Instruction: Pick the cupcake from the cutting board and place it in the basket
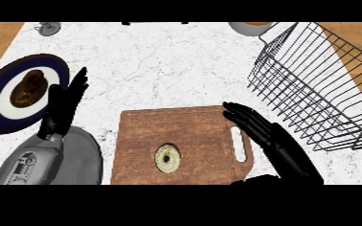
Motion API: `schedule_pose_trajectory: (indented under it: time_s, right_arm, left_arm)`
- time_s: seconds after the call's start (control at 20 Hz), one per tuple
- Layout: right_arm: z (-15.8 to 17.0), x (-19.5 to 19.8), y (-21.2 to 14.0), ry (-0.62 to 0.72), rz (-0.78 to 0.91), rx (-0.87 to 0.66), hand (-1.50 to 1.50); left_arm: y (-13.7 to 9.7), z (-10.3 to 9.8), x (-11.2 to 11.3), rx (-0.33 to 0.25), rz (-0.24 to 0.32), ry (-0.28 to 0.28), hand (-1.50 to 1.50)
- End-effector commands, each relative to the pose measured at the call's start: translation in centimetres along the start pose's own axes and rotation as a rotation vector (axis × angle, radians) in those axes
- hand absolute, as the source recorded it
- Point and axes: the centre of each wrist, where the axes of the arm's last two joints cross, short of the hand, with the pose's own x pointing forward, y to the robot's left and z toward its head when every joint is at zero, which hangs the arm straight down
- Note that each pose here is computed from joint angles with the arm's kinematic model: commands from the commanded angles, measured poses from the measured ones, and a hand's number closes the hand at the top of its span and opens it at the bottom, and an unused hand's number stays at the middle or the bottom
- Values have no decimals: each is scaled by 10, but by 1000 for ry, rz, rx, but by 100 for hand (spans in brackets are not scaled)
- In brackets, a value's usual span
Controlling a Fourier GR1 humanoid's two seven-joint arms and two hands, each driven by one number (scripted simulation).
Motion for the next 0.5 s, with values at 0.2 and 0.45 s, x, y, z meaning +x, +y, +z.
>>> schedule_pose_trajectory:
  time_s: [0.2,0.45]
  right_arm:
    - [10,85,-36,97,86,331,-150]
    - [16,110,-25,161,52,324,-150]
  left_arm:
    - [6,-8,16,-3,-20,-34,0]
    - [6,6,-2,-32,-4,-23,0]
